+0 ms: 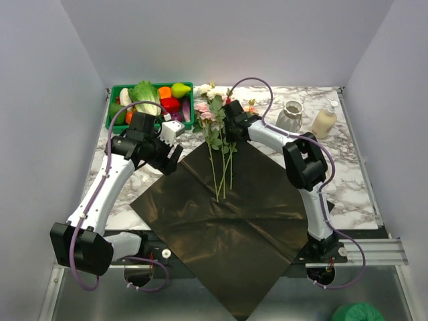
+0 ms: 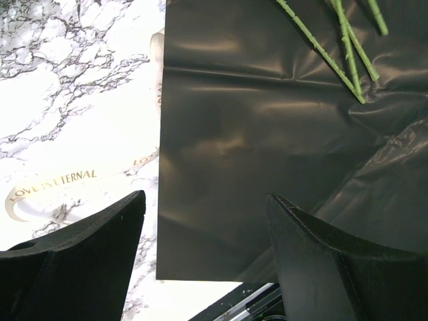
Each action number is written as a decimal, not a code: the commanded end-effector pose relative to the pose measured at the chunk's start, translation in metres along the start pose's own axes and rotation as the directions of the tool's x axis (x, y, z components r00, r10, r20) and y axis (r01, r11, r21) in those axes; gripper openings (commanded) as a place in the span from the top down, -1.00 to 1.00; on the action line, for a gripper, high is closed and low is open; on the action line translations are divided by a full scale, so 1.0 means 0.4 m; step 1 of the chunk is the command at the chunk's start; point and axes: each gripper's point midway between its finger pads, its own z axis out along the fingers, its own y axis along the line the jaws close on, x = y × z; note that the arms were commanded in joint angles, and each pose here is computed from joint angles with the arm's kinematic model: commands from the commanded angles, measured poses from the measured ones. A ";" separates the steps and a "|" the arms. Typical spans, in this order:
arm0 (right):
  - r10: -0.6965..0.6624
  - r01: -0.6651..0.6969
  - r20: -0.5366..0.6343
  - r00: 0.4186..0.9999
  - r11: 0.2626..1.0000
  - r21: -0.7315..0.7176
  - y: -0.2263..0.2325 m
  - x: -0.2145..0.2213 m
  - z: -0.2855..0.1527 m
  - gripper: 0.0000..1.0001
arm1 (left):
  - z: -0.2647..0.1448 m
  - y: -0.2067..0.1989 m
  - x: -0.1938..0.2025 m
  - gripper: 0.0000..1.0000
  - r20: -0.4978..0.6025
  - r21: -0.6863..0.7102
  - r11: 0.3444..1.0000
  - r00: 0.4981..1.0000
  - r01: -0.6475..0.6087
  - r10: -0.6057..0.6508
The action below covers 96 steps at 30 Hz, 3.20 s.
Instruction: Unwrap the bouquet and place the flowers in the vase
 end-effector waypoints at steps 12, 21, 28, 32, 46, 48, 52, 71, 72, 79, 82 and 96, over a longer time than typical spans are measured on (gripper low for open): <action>0.080 -0.063 0.164 0.983 0.993 -0.104 0.022 -0.129 -0.220 0.99 | -0.039 0.010 -0.017 -0.62 0.047 -0.056 0.997 0.998 0.044 -0.041; 0.120 0.024 0.458 0.881 0.954 -0.298 0.051 -0.268 -0.555 0.99 | -0.063 0.007 -0.025 -0.62 0.068 -0.069 0.996 0.997 0.052 -0.048; 0.039 0.004 0.822 0.569 0.999 -0.050 -0.109 -0.456 -0.880 0.99 | -0.066 0.000 -0.029 -0.62 0.088 -0.062 0.996 0.994 0.064 -0.059; -0.139 -0.078 0.950 0.279 0.983 0.166 -0.224 -0.542 -1.069 0.99 | -0.064 -0.001 -0.023 -0.62 0.086 -0.062 0.996 0.995 0.063 -0.058; -0.318 -0.280 0.946 0.064 0.904 0.323 -0.459 -0.610 -1.198 0.99 | -0.042 -0.002 0.002 -0.62 0.064 -0.054 0.997 0.996 0.058 -0.054; -0.316 -0.292 0.946 0.073 0.900 0.324 -0.474 -0.610 -1.167 0.99 | -0.041 -0.002 0.002 -0.62 0.060 -0.052 0.997 0.997 0.056 -0.053; -0.317 -0.291 0.944 0.095 0.898 0.331 -0.481 -0.605 -1.100 0.99 | -0.043 -0.005 0.003 -0.62 0.054 -0.044 0.997 0.997 0.056 -0.054; -0.210 -0.123 0.907 0.366 0.955 0.271 -0.438 -0.477 -0.835 0.82 | -0.063 -0.007 -0.004 -0.62 0.084 -0.057 0.997 0.996 0.048 -0.043; -0.193 -0.113 0.903 0.383 0.961 0.254 -0.431 -0.467 -0.829 0.52 | -0.066 -0.008 -0.006 -0.62 0.087 -0.058 0.997 0.995 0.049 -0.044; -0.068 -0.111 0.871 0.487 0.984 0.139 -0.389 -0.319 -0.806 -0.62 | -0.077 -0.010 -0.022 -0.62 0.112 -0.056 0.997 0.992 0.058 -0.052; -0.063 -0.090 0.844 0.533 0.987 0.131 -0.359 -0.248 -0.804 -0.68 | -0.081 -0.012 -0.028 -0.62 0.121 -0.053 0.996 0.991 0.065 -0.058; 0.033 0.005 0.582 0.813 0.998 -0.064 -0.153 0.071 -0.700 -0.62 | -0.093 -0.023 -0.013 -0.62 0.139 -0.056 0.996 0.989 0.066 -0.058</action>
